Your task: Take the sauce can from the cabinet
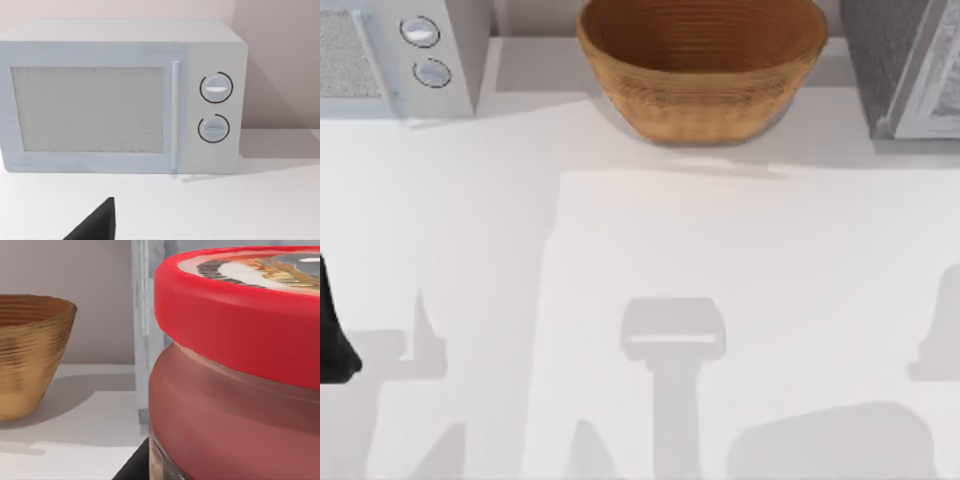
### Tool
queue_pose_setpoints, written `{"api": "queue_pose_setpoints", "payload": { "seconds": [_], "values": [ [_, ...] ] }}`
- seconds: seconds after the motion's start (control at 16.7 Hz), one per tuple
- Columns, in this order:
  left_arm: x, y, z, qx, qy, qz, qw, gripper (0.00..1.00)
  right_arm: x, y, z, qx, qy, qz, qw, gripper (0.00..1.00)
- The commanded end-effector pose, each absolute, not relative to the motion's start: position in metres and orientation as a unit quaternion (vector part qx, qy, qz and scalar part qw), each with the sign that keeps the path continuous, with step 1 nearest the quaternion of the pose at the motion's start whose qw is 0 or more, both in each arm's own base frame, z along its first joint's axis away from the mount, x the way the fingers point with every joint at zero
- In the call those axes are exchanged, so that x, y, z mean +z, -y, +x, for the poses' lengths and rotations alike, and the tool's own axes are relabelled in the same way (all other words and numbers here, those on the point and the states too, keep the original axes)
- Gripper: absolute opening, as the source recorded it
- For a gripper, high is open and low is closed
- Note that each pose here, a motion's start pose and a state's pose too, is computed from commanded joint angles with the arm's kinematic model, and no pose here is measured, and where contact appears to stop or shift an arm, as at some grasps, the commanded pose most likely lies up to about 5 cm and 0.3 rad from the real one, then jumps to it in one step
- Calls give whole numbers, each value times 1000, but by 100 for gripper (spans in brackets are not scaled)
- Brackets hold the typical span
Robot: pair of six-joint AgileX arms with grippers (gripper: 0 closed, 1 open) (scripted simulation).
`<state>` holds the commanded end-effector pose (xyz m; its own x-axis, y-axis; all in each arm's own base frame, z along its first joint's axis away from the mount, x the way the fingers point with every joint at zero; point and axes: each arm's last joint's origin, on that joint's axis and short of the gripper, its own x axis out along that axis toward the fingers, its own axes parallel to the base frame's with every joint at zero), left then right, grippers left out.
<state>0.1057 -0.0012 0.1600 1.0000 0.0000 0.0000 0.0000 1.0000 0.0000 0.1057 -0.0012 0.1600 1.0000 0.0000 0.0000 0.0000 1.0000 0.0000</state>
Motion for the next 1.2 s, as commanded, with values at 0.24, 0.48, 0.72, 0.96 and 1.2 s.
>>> {"api": "queue_pose_setpoints", "payload": {
  "seconds": [0.24, 0.48, 0.72, 0.96, 1.2],
  "values": [
    [160, 1, 106, 0, 0, 0, 1000, 100, 160, 1, 107, 5, -5, 1, 1000, 0],
    [160, 1, 106, 0, 0, 0, 1000, 100, 165, 0, 113, 26, -9, 1, 1000, 0],
    [160, 1, 106, 0, 0, 0, 1000, 100, 174, -1, 124, 58, -10, 1, 998, 0],
    [160, 1, 106, 0, 0, 0, 1000, 100, 180, -1, 138, 89, -11, 2, 996, 0],
    [160, 1, 106, 0, 0, 0, 1000, 100, 185, -1, 153, 119, -11, 4, 993, 0]
  ]
}}
